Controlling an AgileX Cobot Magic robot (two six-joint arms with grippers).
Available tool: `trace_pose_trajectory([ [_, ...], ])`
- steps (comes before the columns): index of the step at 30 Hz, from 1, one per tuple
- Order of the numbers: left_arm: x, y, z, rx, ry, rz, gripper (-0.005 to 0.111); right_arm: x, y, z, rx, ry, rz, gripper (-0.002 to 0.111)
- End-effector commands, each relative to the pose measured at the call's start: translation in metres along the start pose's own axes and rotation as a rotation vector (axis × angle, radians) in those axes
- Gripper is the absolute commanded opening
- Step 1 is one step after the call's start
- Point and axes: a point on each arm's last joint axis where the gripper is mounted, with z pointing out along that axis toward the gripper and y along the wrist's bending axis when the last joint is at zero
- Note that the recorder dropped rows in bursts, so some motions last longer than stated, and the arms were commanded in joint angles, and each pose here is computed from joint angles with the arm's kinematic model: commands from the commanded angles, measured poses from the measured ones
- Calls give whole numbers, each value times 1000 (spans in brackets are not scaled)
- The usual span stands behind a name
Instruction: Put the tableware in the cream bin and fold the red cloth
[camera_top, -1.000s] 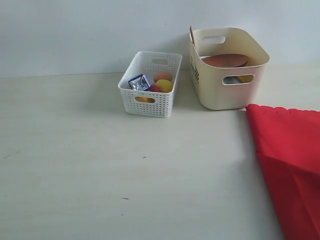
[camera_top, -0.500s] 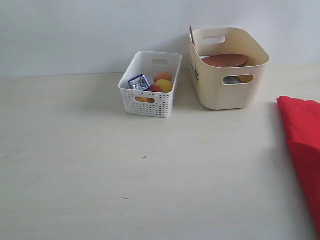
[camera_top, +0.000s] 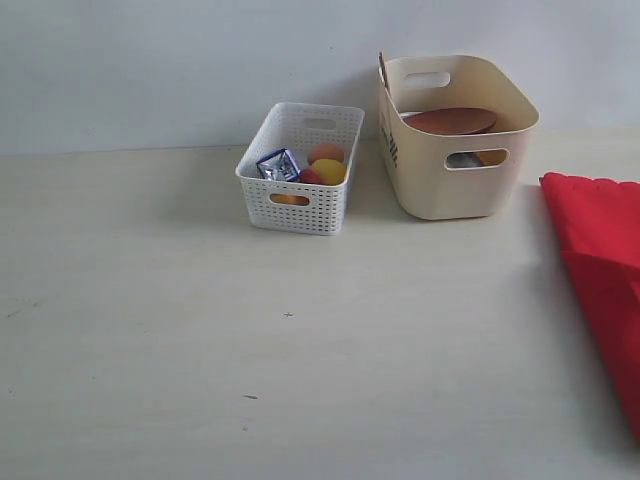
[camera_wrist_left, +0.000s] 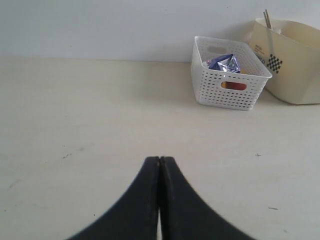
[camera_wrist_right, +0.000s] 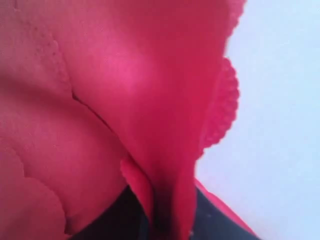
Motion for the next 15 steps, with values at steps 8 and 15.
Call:
trace_pose_trajectory([
  [8, 5, 4, 2, -65, -1, -57, 0, -31, 15, 3, -161, -131, 9, 0],
  [15, 5, 6, 2, -112, -8, -70, 0, -48, 30, -1, -327, -219, 0, 0],
])
